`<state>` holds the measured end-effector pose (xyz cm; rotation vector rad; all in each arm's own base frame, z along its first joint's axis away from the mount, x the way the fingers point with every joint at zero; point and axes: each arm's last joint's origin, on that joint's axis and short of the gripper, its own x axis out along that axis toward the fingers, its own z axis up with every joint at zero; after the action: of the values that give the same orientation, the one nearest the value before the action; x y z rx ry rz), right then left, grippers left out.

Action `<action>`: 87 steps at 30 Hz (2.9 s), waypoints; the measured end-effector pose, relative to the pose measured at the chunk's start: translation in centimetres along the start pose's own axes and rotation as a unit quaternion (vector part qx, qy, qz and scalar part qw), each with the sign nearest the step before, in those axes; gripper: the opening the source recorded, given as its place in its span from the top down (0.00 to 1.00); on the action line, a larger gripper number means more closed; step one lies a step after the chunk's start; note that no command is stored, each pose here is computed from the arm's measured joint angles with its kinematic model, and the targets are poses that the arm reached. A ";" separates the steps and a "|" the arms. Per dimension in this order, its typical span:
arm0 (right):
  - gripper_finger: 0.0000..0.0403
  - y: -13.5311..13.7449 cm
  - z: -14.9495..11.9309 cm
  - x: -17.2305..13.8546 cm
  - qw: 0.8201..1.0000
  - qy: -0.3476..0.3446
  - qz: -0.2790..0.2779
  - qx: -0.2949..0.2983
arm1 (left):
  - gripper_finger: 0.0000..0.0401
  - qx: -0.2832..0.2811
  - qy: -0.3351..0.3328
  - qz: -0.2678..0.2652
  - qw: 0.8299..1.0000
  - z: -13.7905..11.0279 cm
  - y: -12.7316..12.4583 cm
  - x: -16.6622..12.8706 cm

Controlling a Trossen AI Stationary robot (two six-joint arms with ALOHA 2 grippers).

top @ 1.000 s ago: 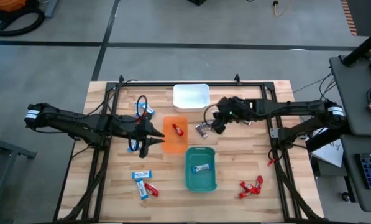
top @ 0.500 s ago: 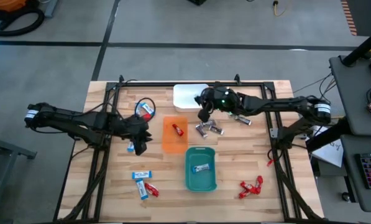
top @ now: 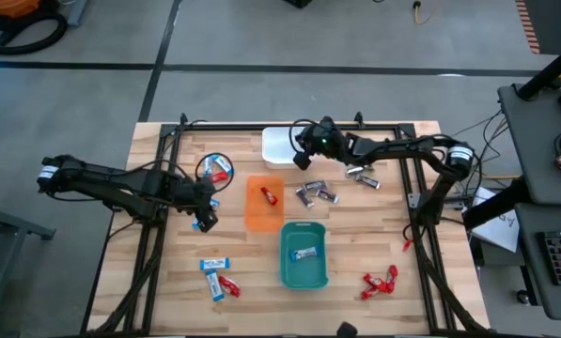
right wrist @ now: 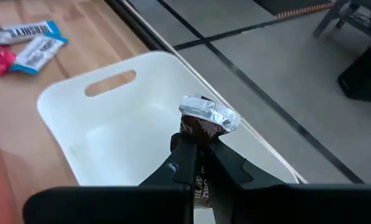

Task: Sort candy
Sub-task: Put the brown chocolate bar into the white bin, then put the white chocolate bar into the green bin

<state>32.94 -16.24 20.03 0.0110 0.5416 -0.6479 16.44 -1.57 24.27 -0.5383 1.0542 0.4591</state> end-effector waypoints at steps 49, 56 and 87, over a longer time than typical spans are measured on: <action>0.54 -0.3 1.0 -1.9 0.999 0.007 0.033 -0.023 | 0.53 -0.065 0.036 0.205 0.976 -2.9 -0.7 10.4; 0.54 -0.2 0.9 -1.9 0.999 0.010 0.033 -0.021 | 0.57 -0.093 0.028 0.208 0.973 -3.8 0.1 11.0; 0.54 0.0 0.7 -1.9 0.999 0.021 0.047 -0.009 | 0.89 -0.041 0.043 0.188 0.980 -3.6 -1.0 10.4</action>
<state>31.97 -15.31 21.56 0.0326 0.5838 -0.5523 18.98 -3.56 13.68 -0.4333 1.2304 0.8208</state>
